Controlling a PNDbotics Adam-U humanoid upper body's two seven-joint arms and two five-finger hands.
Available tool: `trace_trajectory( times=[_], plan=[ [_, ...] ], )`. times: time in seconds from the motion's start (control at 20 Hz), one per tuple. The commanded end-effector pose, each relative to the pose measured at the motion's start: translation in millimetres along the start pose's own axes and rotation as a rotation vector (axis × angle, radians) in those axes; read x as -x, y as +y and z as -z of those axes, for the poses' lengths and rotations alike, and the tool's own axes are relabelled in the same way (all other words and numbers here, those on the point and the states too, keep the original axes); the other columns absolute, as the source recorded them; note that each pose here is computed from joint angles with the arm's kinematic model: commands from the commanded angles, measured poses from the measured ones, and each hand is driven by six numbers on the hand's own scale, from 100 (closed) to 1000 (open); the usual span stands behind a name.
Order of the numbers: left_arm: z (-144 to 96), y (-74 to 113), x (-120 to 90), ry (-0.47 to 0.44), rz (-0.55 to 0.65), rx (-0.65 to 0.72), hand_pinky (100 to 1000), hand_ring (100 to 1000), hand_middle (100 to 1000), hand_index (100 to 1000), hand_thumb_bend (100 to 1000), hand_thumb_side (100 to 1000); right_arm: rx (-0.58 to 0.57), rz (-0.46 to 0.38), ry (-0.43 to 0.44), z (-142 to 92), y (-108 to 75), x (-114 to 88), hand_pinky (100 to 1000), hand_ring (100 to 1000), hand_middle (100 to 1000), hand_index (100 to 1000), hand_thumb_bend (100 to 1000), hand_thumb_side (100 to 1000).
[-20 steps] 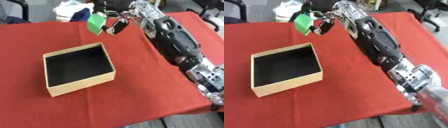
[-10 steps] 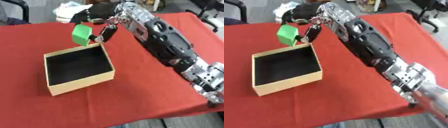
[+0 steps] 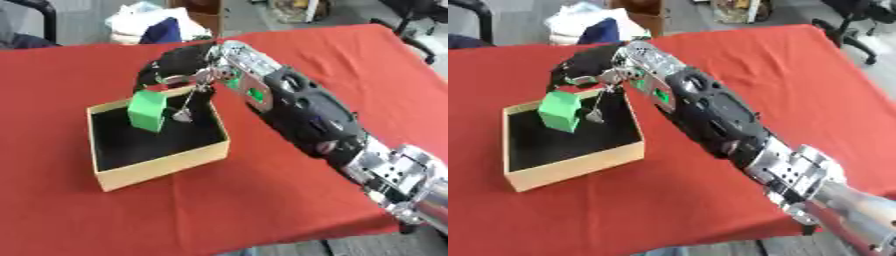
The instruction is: Pick up objects on the table and place them in the box.
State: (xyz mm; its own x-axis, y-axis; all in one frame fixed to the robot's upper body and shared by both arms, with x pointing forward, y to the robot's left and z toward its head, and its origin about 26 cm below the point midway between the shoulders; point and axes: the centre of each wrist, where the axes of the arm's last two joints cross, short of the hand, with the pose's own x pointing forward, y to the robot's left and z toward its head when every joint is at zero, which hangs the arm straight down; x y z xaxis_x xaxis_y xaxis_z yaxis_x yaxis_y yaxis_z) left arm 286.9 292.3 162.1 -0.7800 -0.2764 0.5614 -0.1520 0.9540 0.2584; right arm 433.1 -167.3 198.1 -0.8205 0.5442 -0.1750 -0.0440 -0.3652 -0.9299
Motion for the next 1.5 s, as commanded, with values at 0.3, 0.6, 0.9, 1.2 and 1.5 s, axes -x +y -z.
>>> trace_trajectory(
  times=[0.3,0.6,0.9,1.2,1.5],
  plan=[
    [4,-1.9,-6,-0.010,0.005,0.009,672,618,597,676,100,522,-0.010,-0.068,0.015,-2,-4.4,2,802,800,862,1000,100,483],
    [3,-2.2,-5,-0.006,0.006,0.009,672,618,597,680,100,521,-0.022,-0.144,0.020,-6,-7.2,3,818,812,870,1000,260,830],
    [4,-1.9,-6,-0.008,0.008,0.010,671,618,597,683,100,518,-0.039,-0.235,0.038,-9,-8.7,3,828,821,880,1000,365,864],
    [3,-1.3,-5,-0.007,0.011,0.010,670,618,597,685,100,516,-0.034,-0.270,0.058,-17,-13.4,9,832,825,881,1000,367,842],
    [1,0.9,-5,0.007,0.022,0.000,670,621,600,686,100,515,0.000,-0.303,0.137,-55,-33.1,27,835,827,881,1000,430,797]
  ],
)
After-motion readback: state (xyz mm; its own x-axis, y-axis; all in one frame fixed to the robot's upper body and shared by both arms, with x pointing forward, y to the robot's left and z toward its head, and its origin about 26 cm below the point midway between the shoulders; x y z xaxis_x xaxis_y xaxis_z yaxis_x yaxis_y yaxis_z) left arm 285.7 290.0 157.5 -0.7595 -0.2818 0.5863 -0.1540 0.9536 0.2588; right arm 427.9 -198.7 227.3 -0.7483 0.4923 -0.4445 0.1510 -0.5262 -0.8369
